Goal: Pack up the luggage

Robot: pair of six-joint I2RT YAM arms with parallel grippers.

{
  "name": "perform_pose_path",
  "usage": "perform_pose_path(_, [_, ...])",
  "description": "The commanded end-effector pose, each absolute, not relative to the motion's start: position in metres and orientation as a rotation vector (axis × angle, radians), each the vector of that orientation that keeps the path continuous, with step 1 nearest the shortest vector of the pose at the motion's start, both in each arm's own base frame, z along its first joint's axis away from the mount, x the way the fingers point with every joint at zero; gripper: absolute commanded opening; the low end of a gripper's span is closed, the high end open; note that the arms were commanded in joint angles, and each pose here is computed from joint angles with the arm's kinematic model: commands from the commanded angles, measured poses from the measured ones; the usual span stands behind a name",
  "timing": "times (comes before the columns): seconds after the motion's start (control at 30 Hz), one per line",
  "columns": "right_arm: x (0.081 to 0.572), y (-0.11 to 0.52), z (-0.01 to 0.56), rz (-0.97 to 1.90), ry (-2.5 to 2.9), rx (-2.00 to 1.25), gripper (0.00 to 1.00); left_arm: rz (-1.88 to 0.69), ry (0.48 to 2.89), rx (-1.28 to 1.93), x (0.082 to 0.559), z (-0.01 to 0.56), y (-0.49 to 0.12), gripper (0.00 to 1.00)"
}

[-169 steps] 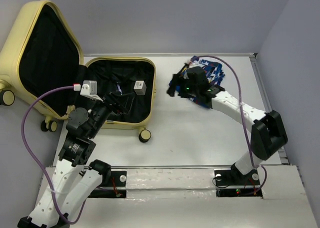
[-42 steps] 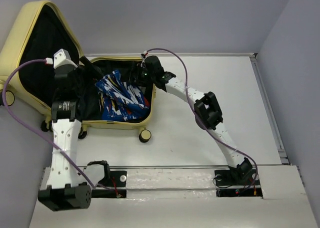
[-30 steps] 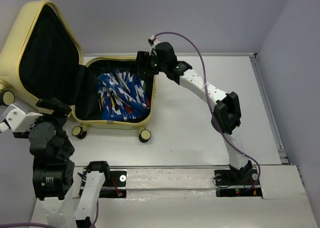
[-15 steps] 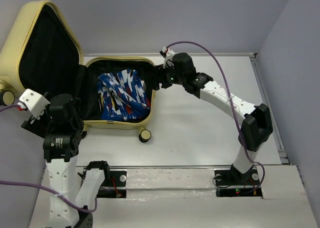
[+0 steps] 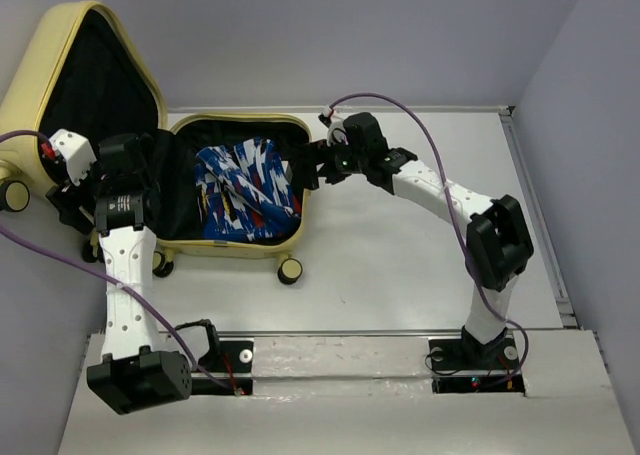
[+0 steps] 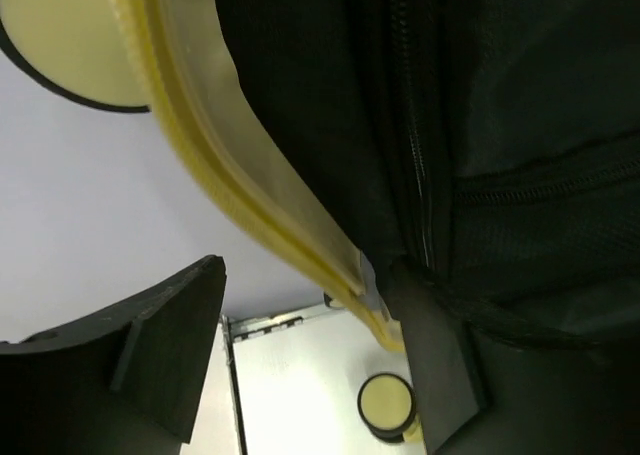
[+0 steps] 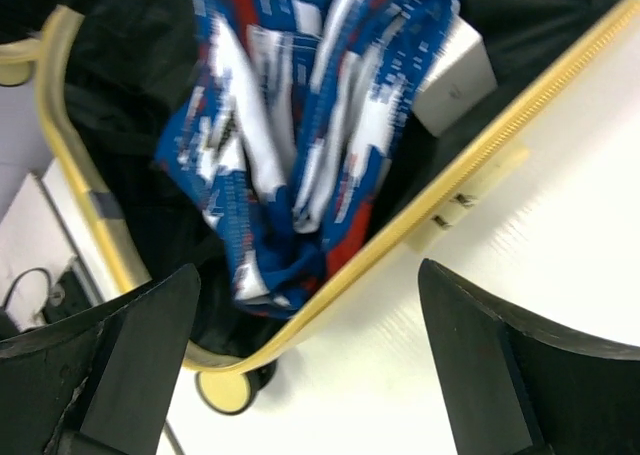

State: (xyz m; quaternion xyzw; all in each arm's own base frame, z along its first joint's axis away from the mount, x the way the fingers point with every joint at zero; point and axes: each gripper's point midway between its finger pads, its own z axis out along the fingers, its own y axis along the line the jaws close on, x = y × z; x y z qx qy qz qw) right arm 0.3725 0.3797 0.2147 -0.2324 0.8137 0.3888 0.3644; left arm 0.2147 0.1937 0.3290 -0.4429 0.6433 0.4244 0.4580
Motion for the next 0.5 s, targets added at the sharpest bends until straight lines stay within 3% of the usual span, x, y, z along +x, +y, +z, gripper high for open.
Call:
perform_pose_path(0.0, [0.385,0.386,0.192,1.02,2.132,-0.603,0.97,1.094,1.485,-1.136,0.207,0.338,0.207,0.63])
perform_pose_path(0.07, [0.385,0.39,0.182,1.043,2.158,-0.6,0.97,1.073,1.493,-1.14,0.212,0.333,0.211,0.38])
perform_pose_path(0.1, [0.387,0.392,0.173,1.049,2.178,-0.594,0.97,1.042,1.5,-1.141,0.217,0.332,0.213,0.17])
perform_pose_path(0.13, [0.388,0.393,0.165,1.045,2.194,-0.588,0.97,1.025,1.505,-1.14,0.219,0.331,0.213,0.08])
perform_pose_path(0.27, [0.393,0.397,0.142,1.044,2.252,-0.555,0.94,0.885,1.534,-1.09,0.233,0.333,0.202,0.06])
perform_pose_path(0.33, [0.396,0.399,0.132,1.045,2.275,-0.539,0.85,0.783,1.533,-1.016,0.244,0.339,0.18,0.06])
perform_pose_path(0.37, [0.397,0.4,0.128,1.041,2.285,-0.533,0.79,0.747,1.563,-0.975,0.249,0.33,0.169,0.06])
perform_pose_path(0.4, [0.399,0.4,0.125,1.036,2.29,-0.522,0.62,0.703,1.569,-0.936,0.255,0.329,0.158,0.06])
perform_pose_path(0.47, [0.396,0.405,0.114,1.047,2.318,-0.513,0.39,0.574,1.61,-0.808,0.267,0.321,0.114,0.06])
